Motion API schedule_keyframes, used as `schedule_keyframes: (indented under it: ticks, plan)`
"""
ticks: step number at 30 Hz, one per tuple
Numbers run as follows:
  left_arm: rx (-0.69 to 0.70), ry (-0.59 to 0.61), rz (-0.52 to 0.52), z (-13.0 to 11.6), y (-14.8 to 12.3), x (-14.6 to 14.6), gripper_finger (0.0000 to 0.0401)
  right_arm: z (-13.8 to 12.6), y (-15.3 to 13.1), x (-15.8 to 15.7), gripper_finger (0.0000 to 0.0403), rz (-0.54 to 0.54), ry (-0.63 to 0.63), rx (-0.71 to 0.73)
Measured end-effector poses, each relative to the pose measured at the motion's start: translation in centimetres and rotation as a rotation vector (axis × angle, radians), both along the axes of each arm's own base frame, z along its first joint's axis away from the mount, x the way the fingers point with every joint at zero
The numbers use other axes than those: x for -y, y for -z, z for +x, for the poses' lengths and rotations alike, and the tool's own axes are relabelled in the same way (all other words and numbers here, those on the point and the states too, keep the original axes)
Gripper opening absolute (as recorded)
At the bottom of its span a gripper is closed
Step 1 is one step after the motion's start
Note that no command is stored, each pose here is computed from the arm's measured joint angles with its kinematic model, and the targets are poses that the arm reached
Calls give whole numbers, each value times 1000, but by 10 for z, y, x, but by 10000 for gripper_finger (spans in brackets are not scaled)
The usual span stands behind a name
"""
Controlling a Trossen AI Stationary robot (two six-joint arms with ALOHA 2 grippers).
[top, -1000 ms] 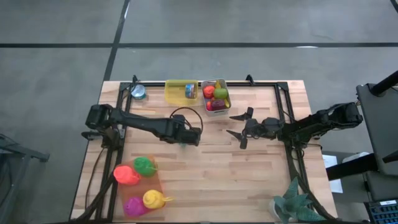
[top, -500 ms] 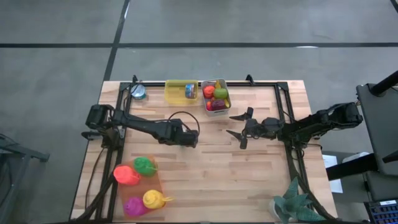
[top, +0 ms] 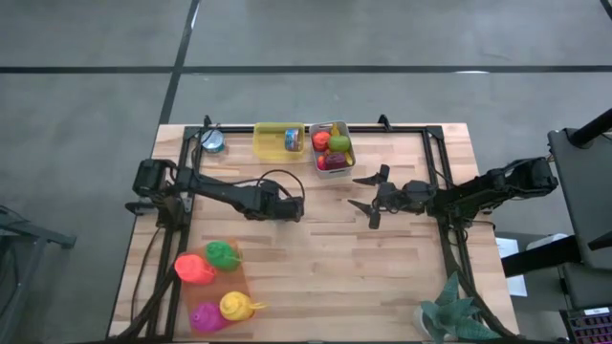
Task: Pick & Place Food Item
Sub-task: Put the blue tuna can into the yellow bin
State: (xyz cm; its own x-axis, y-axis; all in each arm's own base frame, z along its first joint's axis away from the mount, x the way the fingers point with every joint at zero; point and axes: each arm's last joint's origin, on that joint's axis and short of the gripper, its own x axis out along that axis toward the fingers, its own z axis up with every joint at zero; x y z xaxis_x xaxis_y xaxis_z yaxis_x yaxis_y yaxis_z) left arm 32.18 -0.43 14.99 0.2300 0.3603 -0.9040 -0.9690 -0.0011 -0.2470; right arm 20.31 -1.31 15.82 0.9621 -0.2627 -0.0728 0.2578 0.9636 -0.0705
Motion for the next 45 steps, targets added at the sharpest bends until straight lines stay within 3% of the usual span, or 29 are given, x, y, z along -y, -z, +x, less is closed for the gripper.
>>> schedule_keyframes:
  ticks: [9, 28, 33, 39, 45]
  plan:
    - [10, -1, 1, 1, 0, 0, 129, 0, 0, 0, 306, 1, 0, 0]
    - [12, -17, 20, 1, -1, -1, 129, 0, 0, 0, 306, -1, 0, 0]
    - [58, -18, 51, -2, -16, -4, 129, 0, 0, 0, 306, -1, 0, 0]
    - [108, 53, 268, -12, -53, -10, 129, 0, 0, 0, 306, -1, 0, 0]
    - [69, 134, 497, -26, -90, -33, 129, 0, 0, 0, 306, -1, 0, 0]
